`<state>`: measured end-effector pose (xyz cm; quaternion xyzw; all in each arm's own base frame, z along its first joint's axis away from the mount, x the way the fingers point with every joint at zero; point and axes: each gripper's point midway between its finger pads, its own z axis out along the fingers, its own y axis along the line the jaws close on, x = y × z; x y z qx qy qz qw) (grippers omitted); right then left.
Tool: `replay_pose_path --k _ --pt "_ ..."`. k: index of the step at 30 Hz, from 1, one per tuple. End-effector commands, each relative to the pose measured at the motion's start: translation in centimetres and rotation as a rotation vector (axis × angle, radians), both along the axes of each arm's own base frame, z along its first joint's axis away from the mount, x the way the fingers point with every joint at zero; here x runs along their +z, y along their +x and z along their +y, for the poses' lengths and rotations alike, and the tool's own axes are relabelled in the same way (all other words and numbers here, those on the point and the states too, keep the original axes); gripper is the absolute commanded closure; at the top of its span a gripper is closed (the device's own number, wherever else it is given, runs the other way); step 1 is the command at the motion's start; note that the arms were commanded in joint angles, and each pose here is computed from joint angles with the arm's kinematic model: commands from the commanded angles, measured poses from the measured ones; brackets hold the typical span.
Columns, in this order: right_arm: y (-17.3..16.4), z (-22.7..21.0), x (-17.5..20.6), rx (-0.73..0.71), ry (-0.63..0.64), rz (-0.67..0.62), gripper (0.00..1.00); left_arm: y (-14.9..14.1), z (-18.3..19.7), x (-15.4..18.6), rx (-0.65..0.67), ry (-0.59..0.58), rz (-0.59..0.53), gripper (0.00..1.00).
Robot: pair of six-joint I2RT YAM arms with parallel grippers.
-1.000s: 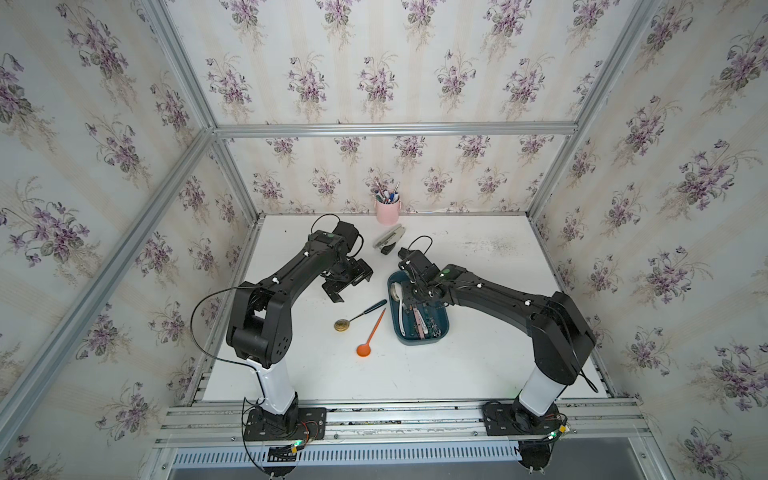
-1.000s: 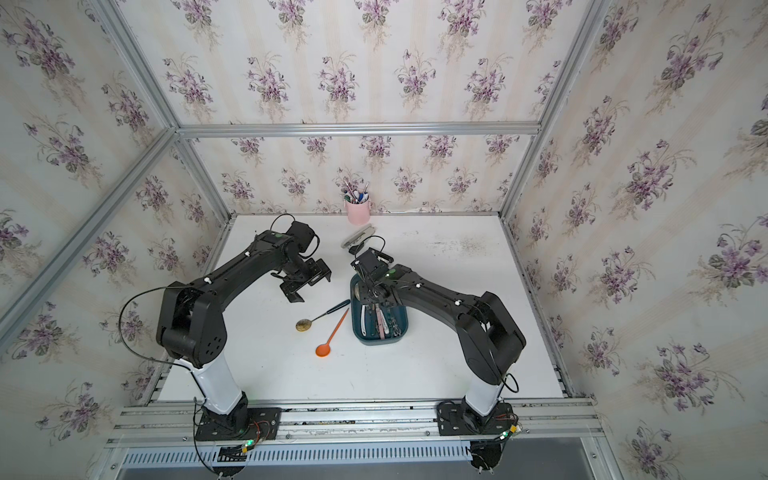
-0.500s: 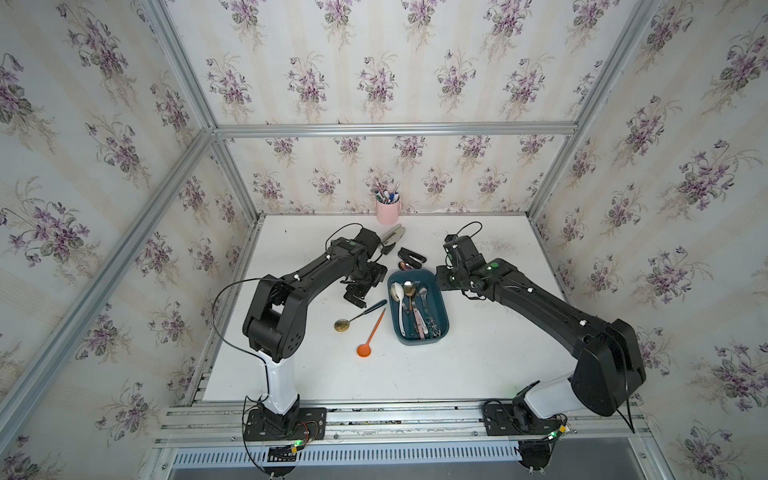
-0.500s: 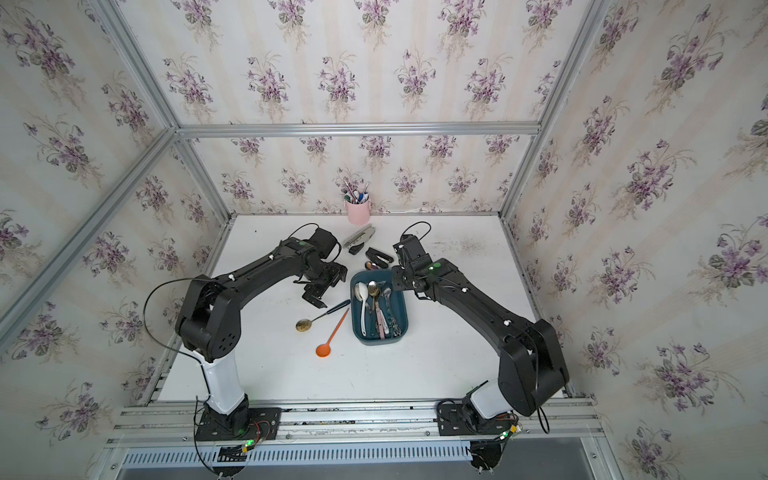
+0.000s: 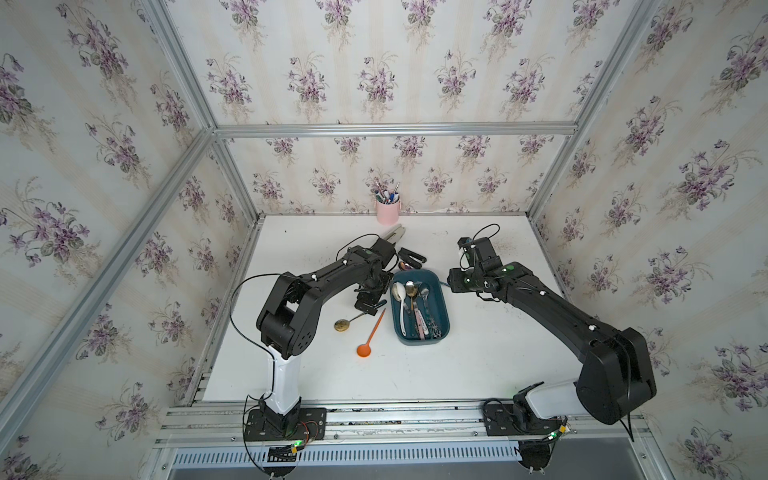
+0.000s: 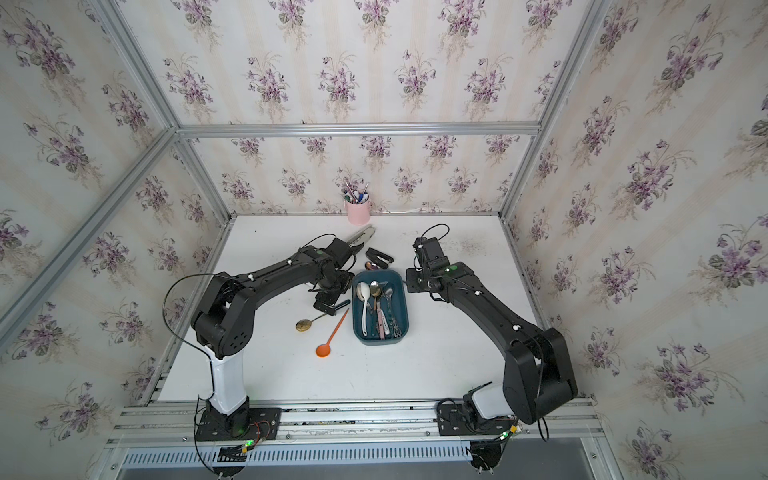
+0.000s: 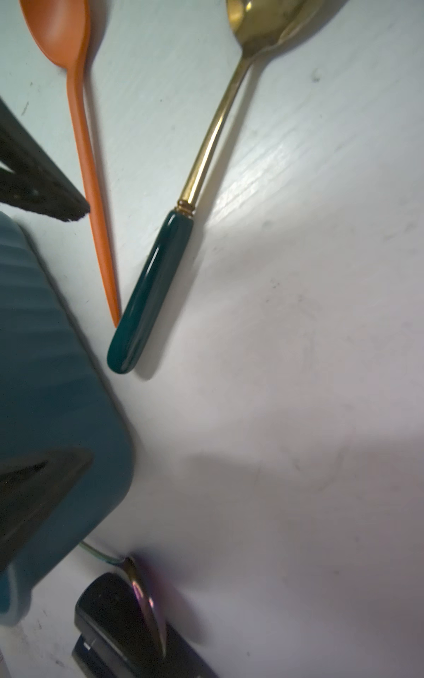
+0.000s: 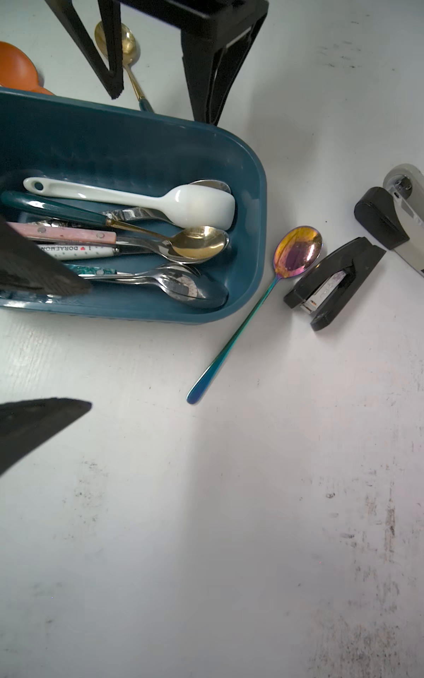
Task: Put the spoon into the storage box
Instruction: Pick up the spoon from the center of the board.
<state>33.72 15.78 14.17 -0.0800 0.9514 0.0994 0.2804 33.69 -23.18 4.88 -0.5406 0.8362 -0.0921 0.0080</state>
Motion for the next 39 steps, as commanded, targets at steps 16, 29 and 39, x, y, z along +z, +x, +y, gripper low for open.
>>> replay_pose_path --k 16,29,39 --pt "-0.4 0.8 0.5 0.045 0.035 -0.003 0.53 0.6 0.8 -2.7 0.086 0.034 -0.021 0.18" --pt "-0.2 1.6 -0.4 0.065 0.053 0.034 0.53 0.1 2.2 -4.7 0.038 0.067 0.045 0.48" --pt "-0.4 1.6 -0.7 0.065 0.06 0.038 0.53 1.9 3.0 -4.4 -0.036 0.095 0.037 0.6"
